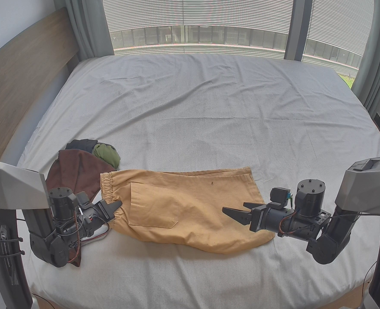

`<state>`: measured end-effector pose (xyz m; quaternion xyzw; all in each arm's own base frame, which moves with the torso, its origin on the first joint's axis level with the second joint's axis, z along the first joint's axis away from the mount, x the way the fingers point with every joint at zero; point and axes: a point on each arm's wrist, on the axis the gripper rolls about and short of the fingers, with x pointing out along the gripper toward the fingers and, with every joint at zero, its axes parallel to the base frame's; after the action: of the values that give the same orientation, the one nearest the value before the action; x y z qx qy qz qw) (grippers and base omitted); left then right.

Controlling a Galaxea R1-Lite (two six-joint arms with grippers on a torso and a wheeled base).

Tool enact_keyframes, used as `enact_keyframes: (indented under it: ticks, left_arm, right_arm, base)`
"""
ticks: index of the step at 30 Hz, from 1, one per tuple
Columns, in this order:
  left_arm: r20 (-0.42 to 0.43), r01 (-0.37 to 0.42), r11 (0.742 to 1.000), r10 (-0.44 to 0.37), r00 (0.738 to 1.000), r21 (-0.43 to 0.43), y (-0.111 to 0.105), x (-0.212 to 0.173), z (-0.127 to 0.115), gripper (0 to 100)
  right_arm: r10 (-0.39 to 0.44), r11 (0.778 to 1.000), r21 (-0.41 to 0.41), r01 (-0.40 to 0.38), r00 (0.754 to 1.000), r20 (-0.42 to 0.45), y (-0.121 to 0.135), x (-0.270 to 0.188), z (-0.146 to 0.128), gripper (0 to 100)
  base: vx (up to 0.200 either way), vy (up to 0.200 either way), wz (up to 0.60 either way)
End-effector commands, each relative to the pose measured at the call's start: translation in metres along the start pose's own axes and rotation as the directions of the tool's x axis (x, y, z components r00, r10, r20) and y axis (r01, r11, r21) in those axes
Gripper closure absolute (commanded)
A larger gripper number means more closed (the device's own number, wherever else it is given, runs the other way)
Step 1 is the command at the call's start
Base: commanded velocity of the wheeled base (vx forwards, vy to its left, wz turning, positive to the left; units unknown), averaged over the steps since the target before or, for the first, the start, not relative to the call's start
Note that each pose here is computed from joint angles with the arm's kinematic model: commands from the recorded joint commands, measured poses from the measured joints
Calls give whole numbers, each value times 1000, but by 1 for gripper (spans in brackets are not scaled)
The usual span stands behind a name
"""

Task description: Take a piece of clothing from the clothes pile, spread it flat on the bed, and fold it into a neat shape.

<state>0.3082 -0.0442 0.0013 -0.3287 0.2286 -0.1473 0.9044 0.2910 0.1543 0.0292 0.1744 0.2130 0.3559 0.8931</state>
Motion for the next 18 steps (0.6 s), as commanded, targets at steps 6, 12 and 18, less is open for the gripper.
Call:
enact_keyframes:
  ticks: [6, 12, 18]
  left_arm:
    - [23, 85, 996, -85, 996, 34, -26, 0, 7, 100]
    - [24, 161, 985, -163, 986, 67, -49, 10, 5, 100]
    - [6, 235, 967, -237, 972, 93, -73, 21, -4, 100]
  right_arm:
    - [5, 1000, -11, -4, 999, 43, -2, -2, 6, 0]
    - [-1, 1000, -19, 3, 997, 81, -6, -5, 13, 0]
    - [-2, 1000, -26, 5, 994, 105, -7, -6, 18, 0]
  base:
    - [0, 0, 0]
    - [0, 0, 0]
    - [0, 0, 0]
